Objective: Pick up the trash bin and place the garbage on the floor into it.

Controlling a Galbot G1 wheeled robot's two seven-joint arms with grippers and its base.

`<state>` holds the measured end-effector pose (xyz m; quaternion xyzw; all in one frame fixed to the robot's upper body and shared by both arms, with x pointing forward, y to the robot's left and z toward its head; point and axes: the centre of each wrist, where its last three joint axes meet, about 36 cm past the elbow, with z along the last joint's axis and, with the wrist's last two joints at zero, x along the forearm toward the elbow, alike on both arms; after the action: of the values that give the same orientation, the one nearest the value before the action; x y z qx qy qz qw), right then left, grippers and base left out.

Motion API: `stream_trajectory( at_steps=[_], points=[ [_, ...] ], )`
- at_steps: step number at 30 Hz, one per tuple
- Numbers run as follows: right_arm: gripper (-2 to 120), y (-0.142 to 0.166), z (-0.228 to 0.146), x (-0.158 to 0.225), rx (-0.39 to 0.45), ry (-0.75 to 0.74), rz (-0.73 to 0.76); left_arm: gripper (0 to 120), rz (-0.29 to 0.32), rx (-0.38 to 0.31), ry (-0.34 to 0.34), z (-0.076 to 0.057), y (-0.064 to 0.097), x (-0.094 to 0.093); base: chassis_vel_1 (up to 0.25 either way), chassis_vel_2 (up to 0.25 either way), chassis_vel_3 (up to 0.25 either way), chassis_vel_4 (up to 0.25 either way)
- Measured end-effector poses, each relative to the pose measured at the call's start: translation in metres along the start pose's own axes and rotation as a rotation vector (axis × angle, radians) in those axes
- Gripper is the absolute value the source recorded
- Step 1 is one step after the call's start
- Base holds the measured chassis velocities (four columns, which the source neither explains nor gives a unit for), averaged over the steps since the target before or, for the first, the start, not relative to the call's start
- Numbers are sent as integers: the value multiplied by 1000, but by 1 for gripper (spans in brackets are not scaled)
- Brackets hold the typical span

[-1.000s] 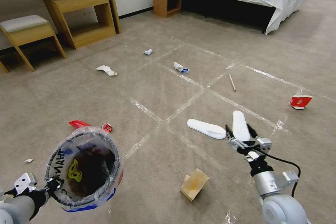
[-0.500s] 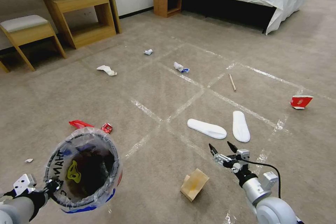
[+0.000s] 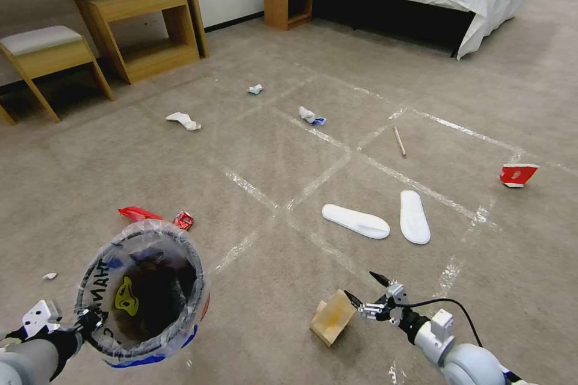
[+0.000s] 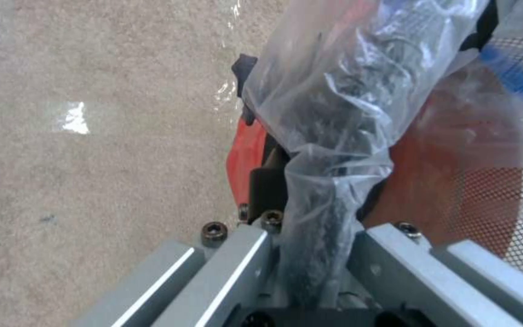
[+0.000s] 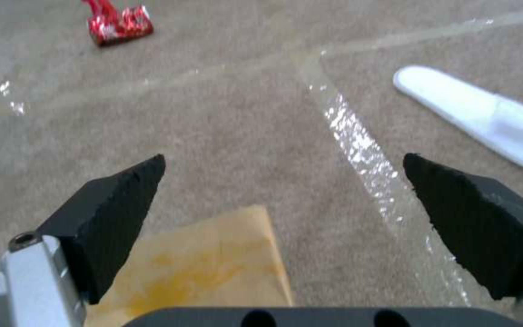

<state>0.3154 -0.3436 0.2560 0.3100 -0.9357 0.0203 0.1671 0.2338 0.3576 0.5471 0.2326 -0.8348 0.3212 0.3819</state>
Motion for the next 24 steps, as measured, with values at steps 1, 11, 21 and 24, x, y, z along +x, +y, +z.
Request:
stream_trajectory(
  at_steps=[1, 11, 21, 24],
  points=[
    [100, 0, 0, 0, 0, 0, 0, 0, 0, 0, 0, 0, 0, 0, 0, 0, 0, 0],
    [100, 3, 24, 5, 1, 32, -22, 0, -2, -2, 1, 0, -1, -4, 0, 0, 0, 0],
    [100, 11, 41, 14, -5, 55, -38, 0, -8, -3, 1, 0, 0, -5, 0, 0, 0, 0],
    [100, 15, 47, 18, -6, 62, -41, 0, -9, 0, 4, 1, 0, -6, 0, 0, 0, 0]
  ],
)
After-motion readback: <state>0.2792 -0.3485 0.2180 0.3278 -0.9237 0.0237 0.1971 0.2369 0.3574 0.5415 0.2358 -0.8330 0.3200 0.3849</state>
